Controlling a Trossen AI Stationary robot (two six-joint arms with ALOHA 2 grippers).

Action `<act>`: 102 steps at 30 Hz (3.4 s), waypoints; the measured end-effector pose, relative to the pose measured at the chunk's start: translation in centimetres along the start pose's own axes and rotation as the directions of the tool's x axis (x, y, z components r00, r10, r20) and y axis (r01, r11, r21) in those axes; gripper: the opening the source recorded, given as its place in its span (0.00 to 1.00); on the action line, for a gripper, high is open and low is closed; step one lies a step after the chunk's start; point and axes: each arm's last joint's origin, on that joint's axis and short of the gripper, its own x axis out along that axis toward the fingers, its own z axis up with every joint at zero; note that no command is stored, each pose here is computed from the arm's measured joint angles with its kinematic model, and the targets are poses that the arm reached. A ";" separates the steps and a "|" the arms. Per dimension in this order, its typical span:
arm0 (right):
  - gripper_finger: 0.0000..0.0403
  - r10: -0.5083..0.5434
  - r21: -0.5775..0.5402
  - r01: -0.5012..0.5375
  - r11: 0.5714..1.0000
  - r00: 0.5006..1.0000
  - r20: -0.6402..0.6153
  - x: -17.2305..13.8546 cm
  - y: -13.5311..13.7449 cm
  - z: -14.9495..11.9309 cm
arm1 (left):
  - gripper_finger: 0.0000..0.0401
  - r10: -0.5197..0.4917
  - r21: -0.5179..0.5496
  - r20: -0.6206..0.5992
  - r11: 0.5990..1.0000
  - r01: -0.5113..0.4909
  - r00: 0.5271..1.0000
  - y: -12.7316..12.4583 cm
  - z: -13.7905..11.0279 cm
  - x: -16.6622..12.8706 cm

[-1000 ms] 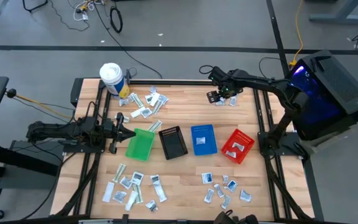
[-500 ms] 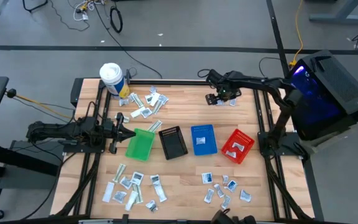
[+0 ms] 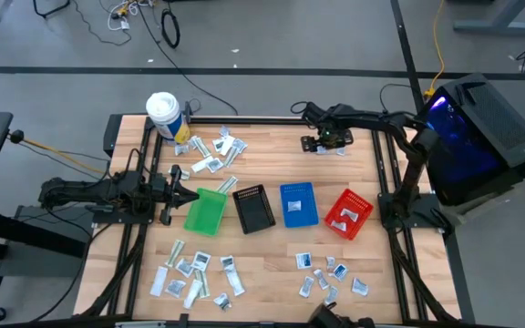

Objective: Pick & Place First Aid Supplies
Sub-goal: Put the alcohol pad into the blue basket

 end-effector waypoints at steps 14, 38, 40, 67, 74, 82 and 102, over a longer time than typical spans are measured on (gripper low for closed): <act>0.76 0.003 0.061 -0.004 0.998 1.000 0.014 0.6 -0.3 0.7 | 0.08 0.000 0.000 0.000 1.000 0.000 1.000 0.0 0.0 0.0; 0.76 0.048 0.106 -0.052 0.993 0.998 0.038 2.3 -0.5 0.1 | 0.08 0.000 0.000 0.000 1.000 0.000 1.000 0.0 0.0 0.0; 0.76 0.050 0.106 -0.053 0.993 0.998 0.031 2.3 -0.5 0.1 | 0.08 0.000 0.000 0.000 1.000 0.000 1.000 0.0 0.0 0.0; 0.46 0.032 0.097 -0.033 0.995 0.999 0.008 2.9 -0.9 -0.6 | 0.08 0.000 0.000 0.000 1.000 0.000 1.000 0.0 0.0 0.0; 0.45 0.039 0.070 -0.039 0.997 0.999 0.007 2.7 -0.9 -0.7 | 0.08 0.000 0.000 0.000 1.000 0.000 1.000 0.0 0.0 0.0; 0.45 0.098 0.038 -0.098 0.995 0.995 0.003 1.6 -0.7 -0.9 | 0.08 0.000 0.000 0.000 1.000 0.000 1.000 0.0 0.0 0.0; 0.45 0.253 -0.221 -0.223 0.949 0.960 0.118 -4.4 0.8 -3.4 | 0.08 0.000 0.000 0.000 1.000 0.000 1.000 0.0 0.0 0.0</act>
